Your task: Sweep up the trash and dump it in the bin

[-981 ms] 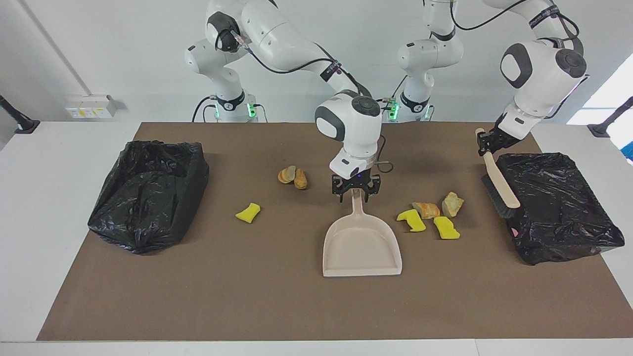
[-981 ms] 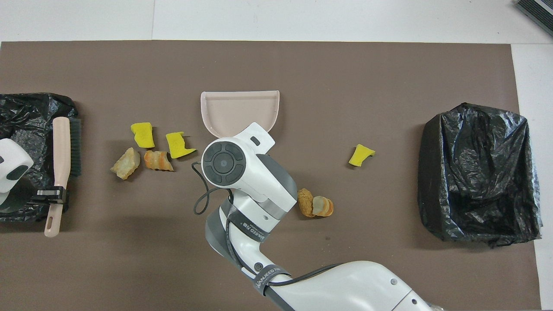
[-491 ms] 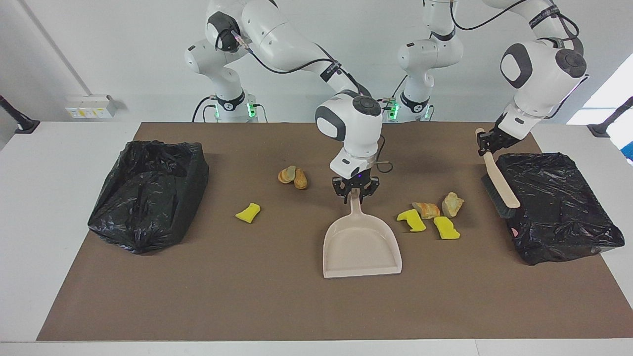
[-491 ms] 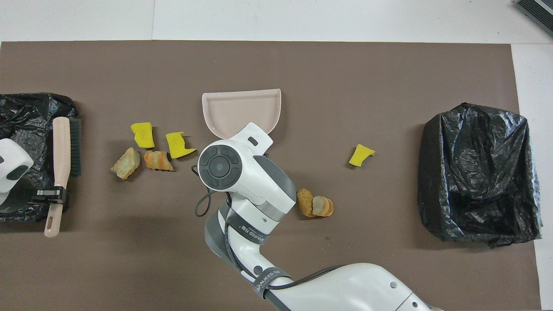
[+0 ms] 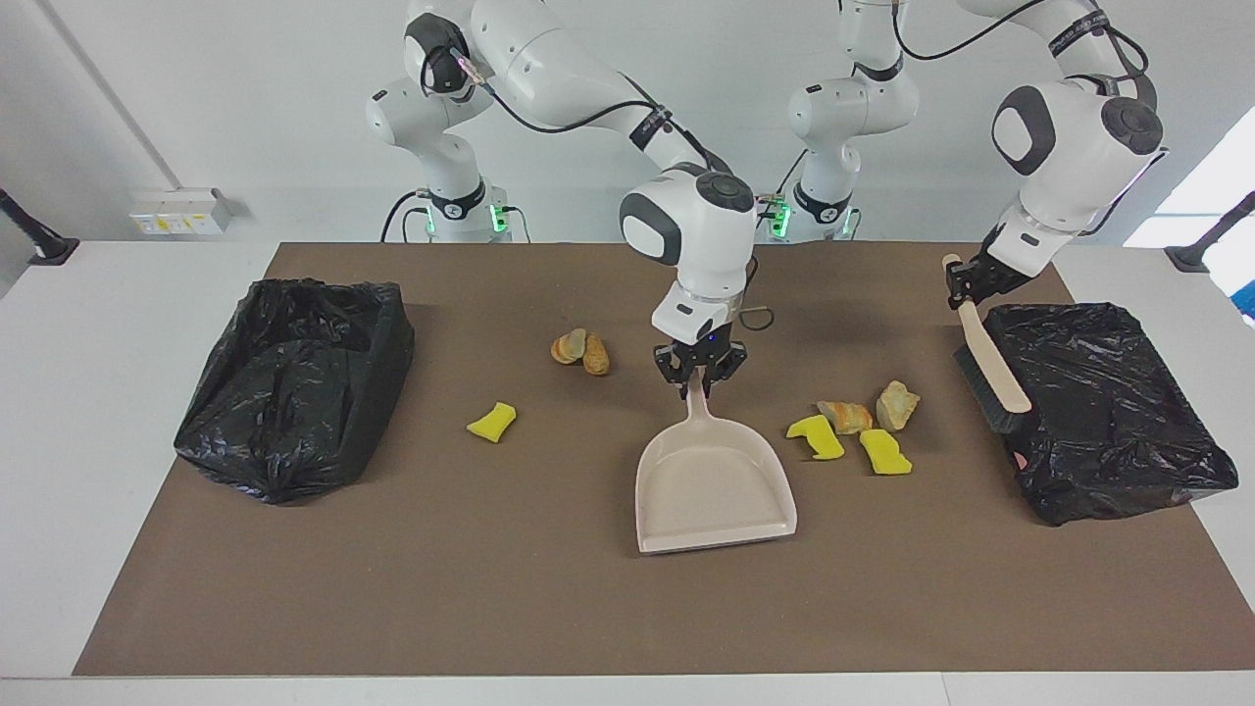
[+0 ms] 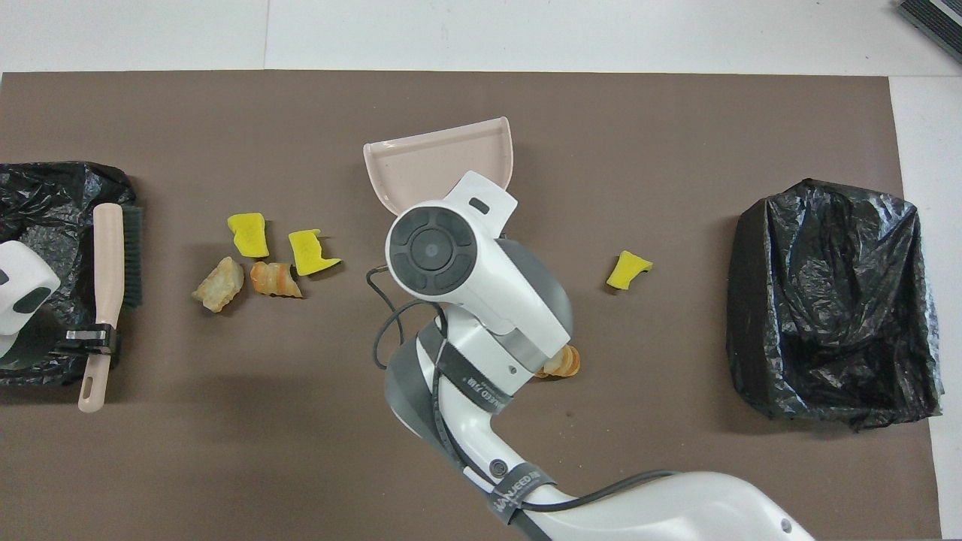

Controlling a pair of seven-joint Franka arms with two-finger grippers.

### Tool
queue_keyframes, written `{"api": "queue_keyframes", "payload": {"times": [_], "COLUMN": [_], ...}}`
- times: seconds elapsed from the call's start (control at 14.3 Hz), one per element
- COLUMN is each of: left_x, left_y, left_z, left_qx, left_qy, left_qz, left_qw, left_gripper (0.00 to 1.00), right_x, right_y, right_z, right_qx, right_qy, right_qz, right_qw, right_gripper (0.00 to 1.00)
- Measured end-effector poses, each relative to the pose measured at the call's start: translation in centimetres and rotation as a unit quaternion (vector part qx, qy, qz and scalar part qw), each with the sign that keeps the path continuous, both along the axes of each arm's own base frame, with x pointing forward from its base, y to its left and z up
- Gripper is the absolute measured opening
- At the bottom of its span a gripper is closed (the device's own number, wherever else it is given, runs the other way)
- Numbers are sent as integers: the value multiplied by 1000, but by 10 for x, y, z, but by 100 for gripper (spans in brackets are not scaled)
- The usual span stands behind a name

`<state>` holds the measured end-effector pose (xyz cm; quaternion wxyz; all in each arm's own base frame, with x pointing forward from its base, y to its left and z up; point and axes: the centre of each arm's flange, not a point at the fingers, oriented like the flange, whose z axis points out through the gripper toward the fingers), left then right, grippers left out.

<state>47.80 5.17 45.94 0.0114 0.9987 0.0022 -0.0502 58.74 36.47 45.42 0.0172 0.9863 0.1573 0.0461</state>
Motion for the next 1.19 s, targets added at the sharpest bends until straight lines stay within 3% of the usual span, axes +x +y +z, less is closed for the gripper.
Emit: {"api": "queue_keyframes", "payload": {"times": [0.28, 0.63, 0.84, 1.19], "left_x": [-2, -1, 6, 11], "left_y": [1, -3, -10, -7], "left_z": [-1, -2, -19, -83], "left_qx": [-1, 1, 4, 5], "left_qy": [8, 9, 15, 44], "left_qz": [2, 11, 30, 64], "left_qw": [1000, 1000, 999, 997], "left_gripper": [27, 27, 27, 27], "right_x": [16, 18, 5, -7], "right_y": [-65, -86, -87, -91], "right_z": [18, 0, -10, -13], "right_qx": [-18, -30, -34, -36], "right_qy": [39, 68, 85, 85], "right_qz": [114, 260, 334, 476], "right_qw": [993, 963, 938, 875], "right_gripper": [32, 32, 32, 32]}}
